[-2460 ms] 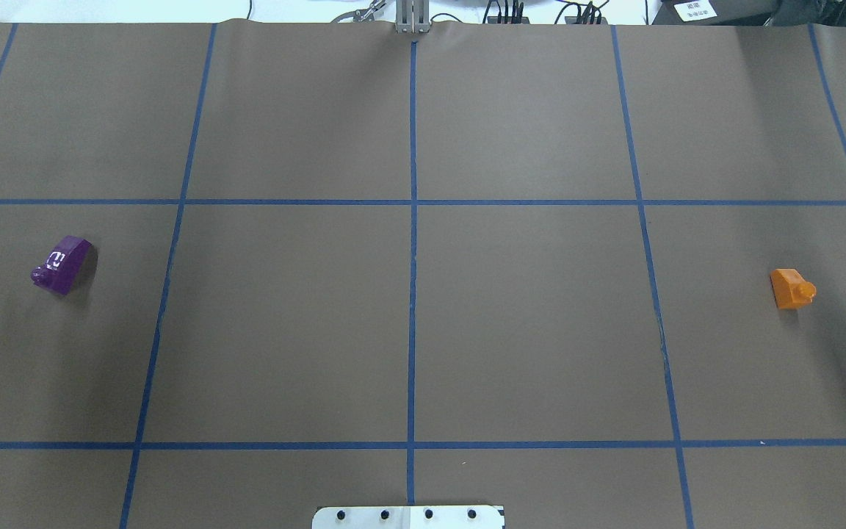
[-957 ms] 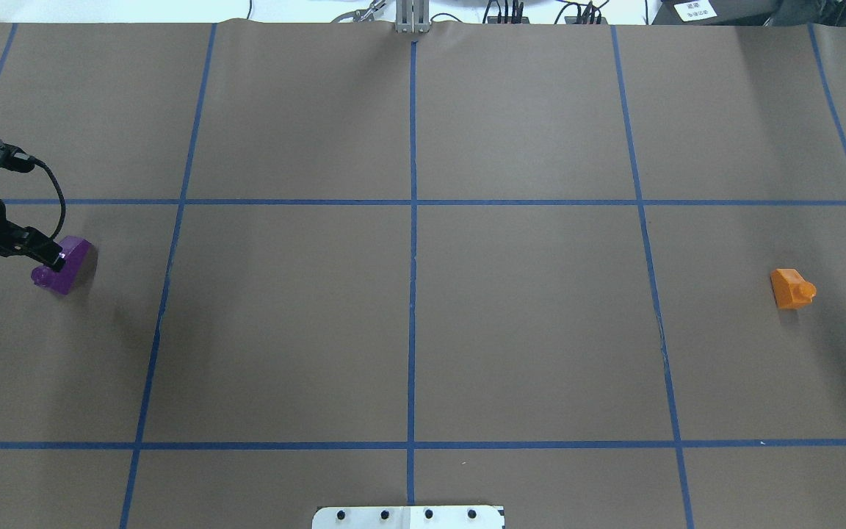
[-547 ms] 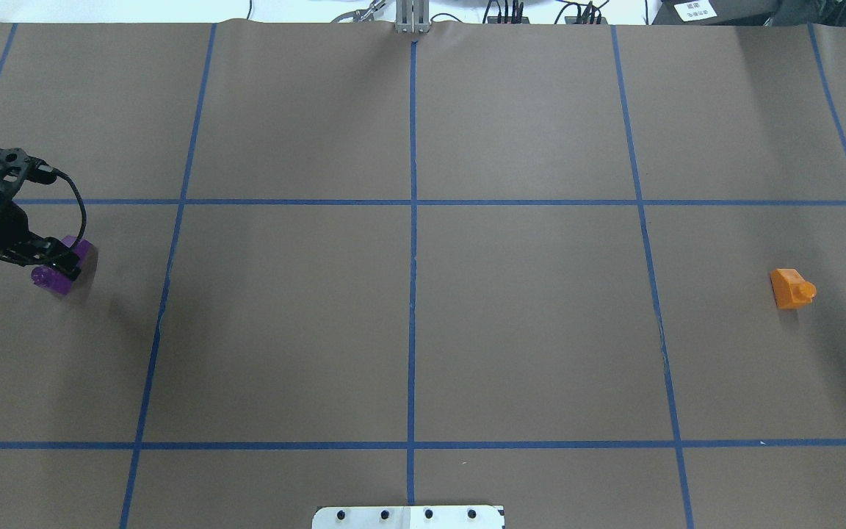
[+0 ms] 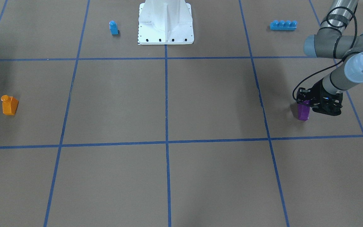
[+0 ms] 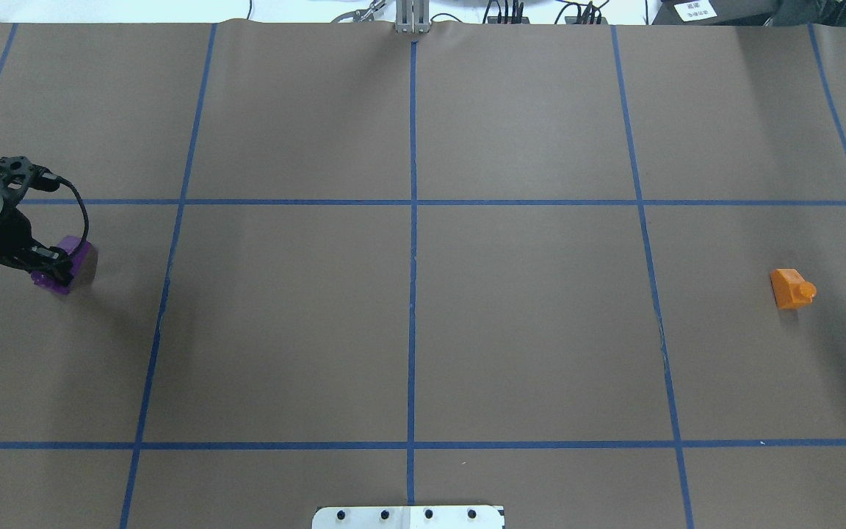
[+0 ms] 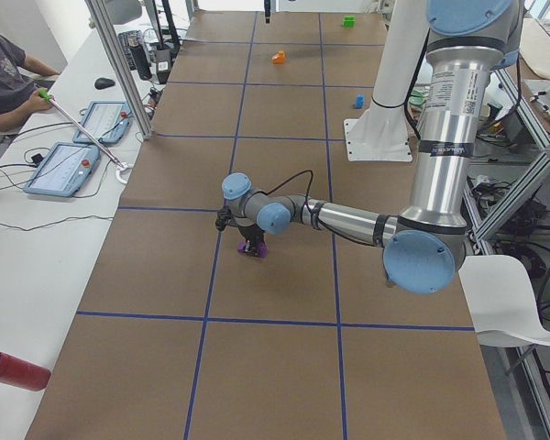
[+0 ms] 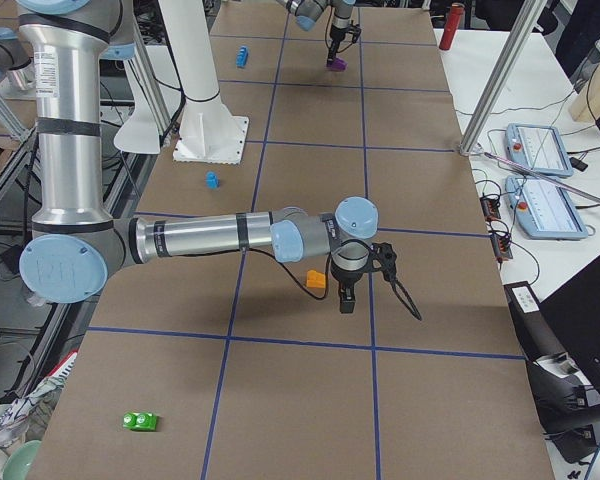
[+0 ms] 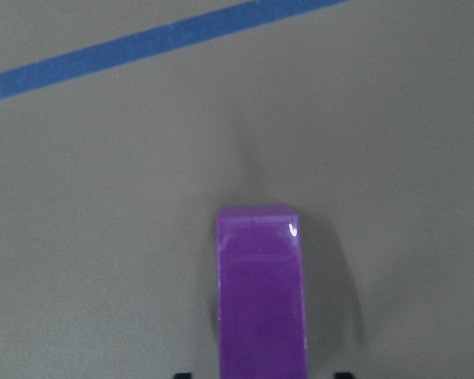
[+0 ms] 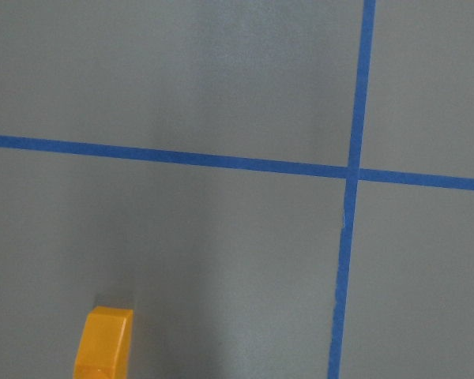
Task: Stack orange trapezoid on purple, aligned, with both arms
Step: 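Lower the left gripper onto the purple trapezoid block and close it, then carry the purple block with the left gripper to the table center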
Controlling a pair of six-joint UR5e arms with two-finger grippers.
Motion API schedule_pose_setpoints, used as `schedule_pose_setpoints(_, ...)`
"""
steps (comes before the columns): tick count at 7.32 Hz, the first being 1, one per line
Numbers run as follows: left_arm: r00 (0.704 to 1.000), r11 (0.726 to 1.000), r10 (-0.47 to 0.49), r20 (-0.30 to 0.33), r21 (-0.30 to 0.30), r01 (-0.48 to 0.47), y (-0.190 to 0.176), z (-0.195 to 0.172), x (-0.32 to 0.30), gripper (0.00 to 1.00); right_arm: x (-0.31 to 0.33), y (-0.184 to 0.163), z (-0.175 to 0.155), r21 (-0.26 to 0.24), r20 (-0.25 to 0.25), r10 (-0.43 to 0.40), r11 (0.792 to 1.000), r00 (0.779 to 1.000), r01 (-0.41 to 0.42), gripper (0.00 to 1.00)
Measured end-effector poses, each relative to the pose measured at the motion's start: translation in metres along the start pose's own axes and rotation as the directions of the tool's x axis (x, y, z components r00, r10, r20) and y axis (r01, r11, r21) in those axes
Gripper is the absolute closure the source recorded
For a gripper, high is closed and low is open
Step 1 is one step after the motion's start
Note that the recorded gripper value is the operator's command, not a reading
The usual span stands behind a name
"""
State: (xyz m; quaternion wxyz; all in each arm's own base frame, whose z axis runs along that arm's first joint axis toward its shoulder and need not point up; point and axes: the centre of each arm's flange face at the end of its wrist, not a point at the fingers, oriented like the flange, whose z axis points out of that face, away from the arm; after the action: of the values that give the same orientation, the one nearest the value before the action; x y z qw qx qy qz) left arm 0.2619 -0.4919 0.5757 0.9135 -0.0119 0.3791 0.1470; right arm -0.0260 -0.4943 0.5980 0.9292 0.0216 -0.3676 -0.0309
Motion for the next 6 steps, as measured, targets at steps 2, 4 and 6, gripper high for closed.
schedule_pose_setpoints(2, 0.999, 1.0, -0.018, -0.033, 0.015, 0.019, -0.008, -0.014, 0.019, 1.0, -0.003, 0.0, 0.002, -0.003, 0.001, -0.005, 1.0, 1.0, 0.005, 0.0)
schedule_pose_setpoints(4, 0.992, 0.995, -0.077, -0.099, 0.057, 0.083, -0.041, -0.043, 0.092, 1.0, -0.008, -0.001, 0.005, -0.009, 0.003, -0.012, 1.0, 1.0, 0.012, 0.0)
schedule_pose_setpoints(6, 0.979, 0.991, -0.114, -0.167, 0.045, 0.123, -0.072, -0.054, 0.234, 1.0, -0.016, -0.002, 0.009, -0.017, 0.004, -0.025, 1.0, 1.0, 0.025, 0.0)
